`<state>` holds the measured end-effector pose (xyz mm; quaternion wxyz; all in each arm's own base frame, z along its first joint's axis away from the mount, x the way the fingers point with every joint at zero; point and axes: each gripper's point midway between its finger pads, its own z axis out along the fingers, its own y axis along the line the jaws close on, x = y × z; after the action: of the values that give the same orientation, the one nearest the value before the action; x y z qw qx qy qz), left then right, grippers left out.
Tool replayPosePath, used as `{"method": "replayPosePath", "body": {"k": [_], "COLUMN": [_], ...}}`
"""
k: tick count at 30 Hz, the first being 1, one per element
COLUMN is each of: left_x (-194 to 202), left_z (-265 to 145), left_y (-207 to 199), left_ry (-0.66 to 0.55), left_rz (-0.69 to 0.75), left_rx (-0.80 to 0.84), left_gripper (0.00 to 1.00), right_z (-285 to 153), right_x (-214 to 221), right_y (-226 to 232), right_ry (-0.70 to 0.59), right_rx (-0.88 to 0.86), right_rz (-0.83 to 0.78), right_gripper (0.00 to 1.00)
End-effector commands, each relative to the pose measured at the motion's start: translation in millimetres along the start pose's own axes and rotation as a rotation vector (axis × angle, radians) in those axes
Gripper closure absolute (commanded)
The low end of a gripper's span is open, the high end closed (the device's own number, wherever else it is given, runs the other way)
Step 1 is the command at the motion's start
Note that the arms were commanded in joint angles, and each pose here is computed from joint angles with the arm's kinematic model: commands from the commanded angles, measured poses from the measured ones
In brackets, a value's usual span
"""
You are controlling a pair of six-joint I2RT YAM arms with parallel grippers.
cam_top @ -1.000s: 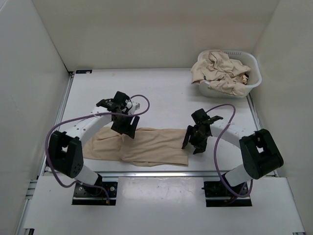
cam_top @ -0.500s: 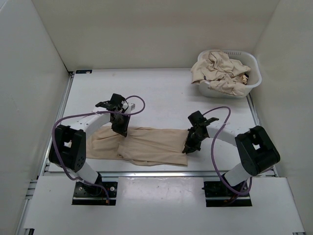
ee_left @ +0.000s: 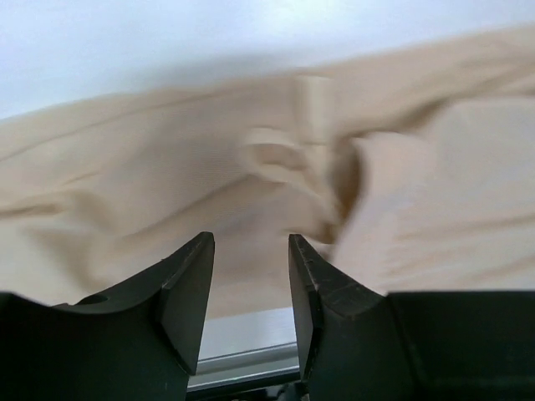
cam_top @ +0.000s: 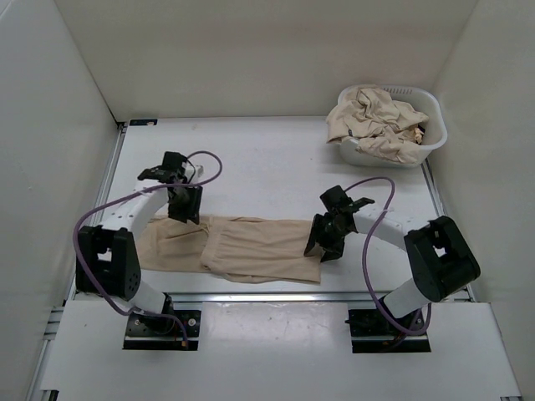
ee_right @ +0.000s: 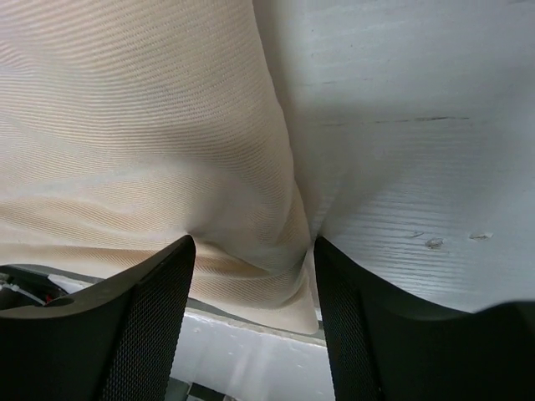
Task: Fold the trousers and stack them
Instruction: Fold the trousers
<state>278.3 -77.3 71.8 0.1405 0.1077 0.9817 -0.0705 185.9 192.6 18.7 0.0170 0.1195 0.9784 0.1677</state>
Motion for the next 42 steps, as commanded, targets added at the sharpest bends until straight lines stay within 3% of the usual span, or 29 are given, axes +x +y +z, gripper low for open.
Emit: {"method": "replayPosePath", "body": {"k": [1,2,5,6,9,15,21,26,30,31,36,42], "left_x": [-11.6,-3.7,15.4,18.9,38.2,34.3,26.5,24.4,21.3,19.8,20.7,15.9], "left_z": [-31.8,-29.7,-33.4,-35.6,-37.3,-46.6,-46.3,-48.4,-49.5,-48.8,-18.6,14.6], "left_y": [47.7,59.3,106.1,116.1,144.3,154.3,151.9,150.6,146.3,143.2,110.0,18.0], "left_ry": [-0.091,-0.073,-0.067,-0.067,-0.058,-0.097,-0.093,-0.096,-0.102,-0.107,-0.033,0.102], "left_rz": [-0.093,-0.122,-0.252,-0.288,-0.414,-0.459,-0.459,-0.458,-0.457,-0.455,-0.435,-0.299], "left_rx": [-0.152,-0.180,-0.288,-0.300,-0.315,-0.308,-0.274,-0.265,-0.238,-0.219,-0.042,0.278], "left_gripper": [0.48,0.48,0.48,0.48,0.48,0.46,0.46,0.45,0.41,0.41,0.41,0.35], "right_z": [17.4,19.7,34.0,38.0,42.7,-12.5,-106.7,-161.3,-198.7,-212.0,-189.6,-148.2], "right_x": [-14.7,-18.6,-19.6,-15.2,-11.1,-27.9,-47.9,-47.1,-60.4,-60.0,-31.0,0.8], "right_y": [-25.0,-21.8,-23.4,-24.7,-26.3,-68.6,-114.7,-112.7,-62.0,-28.1,80.6,174.6], "right_ry": [-0.088,-0.093,-0.040,-0.013,0.022,-0.089,-0.243,-0.235,-0.301,-0.337,-0.271,-0.196], "right_rx": [0.100,0.095,0.139,0.142,0.142,0.169,0.274,0.349,0.295,0.241,0.192,0.125], "right_rz": [0.006,0.004,0.031,0.036,0.073,0.227,0.213,0.154,0.107,0.038,-0.159,-0.323], "right_gripper": [0.35,0.35,0.51,0.75,1.00,1.00,1.00,1.00,1.00,1.00,1.00,1.00]}}
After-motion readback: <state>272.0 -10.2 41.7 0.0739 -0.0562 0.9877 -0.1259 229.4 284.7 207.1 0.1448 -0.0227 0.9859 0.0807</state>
